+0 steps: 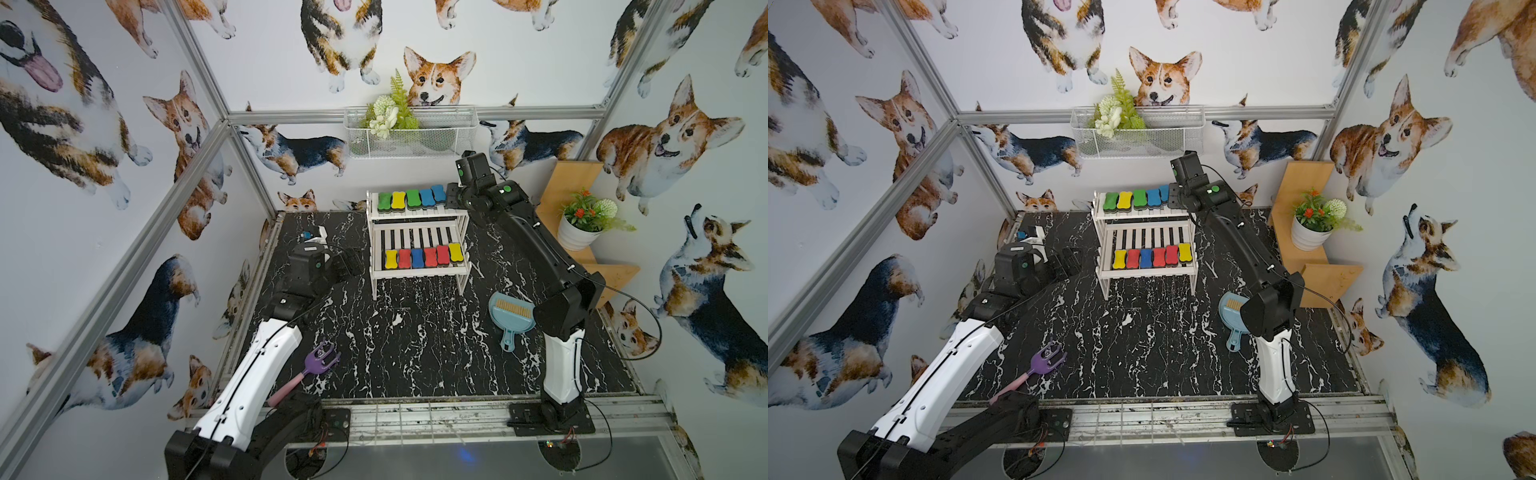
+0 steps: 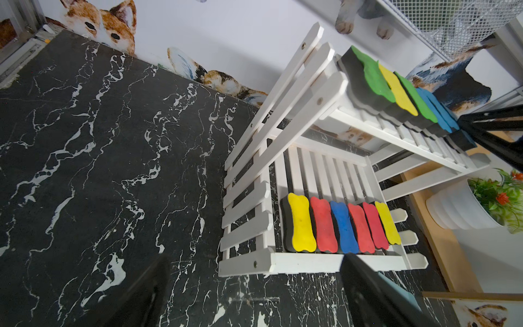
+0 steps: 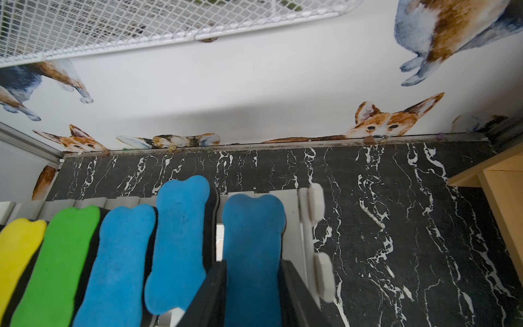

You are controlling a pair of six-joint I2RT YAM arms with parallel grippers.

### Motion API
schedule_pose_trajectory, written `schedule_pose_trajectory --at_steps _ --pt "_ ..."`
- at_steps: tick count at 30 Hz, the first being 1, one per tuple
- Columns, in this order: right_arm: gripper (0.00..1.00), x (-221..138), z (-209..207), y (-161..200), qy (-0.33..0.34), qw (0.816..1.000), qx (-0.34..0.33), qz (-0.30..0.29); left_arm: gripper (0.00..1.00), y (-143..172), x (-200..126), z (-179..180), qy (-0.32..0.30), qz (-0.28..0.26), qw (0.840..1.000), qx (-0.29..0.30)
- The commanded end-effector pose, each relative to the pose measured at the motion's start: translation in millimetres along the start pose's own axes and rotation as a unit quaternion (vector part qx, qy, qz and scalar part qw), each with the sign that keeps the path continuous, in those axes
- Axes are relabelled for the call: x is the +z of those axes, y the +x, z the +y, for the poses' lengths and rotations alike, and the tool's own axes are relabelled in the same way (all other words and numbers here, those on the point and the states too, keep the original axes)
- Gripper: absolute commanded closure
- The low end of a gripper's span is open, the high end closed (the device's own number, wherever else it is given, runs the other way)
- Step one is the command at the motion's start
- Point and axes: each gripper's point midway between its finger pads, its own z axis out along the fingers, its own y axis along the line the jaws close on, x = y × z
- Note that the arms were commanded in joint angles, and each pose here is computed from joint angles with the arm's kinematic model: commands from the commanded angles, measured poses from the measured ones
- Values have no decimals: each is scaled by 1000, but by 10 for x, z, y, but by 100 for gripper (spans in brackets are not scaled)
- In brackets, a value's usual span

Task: Remove the whiteboard erasers from the shelf
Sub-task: Pick up the whiteboard eraser from the shelf.

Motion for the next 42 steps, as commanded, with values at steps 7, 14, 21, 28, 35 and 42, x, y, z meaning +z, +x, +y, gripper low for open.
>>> schedule_pose_trajectory --at_steps 7,14,21,28,35,42 --pt "57 -71 -29 -19 -6 1000 0 0 0 -17 1 -29 8 -4 1000 2" --pt "53 -40 13 -70 3 1000 1 -5 0 -38 -10 -37 8 -6 1000 4" --pt "52 46 -66 2 25 1000 1 3 0 -45 -11 -38 6 -5 1000 4" --pt "52 -79 -2 -104 9 1000 -1 -16 0 -40 -6 -40 8 -5 1000 4" --pt "50 -191 40 -181 0 999 -5 -32 0 -25 12 -37 8 -2 1000 2" --pt "48 5 -21 -56 17 1000 0 -11 0 -16 8 -27 6 -2 1000 2"
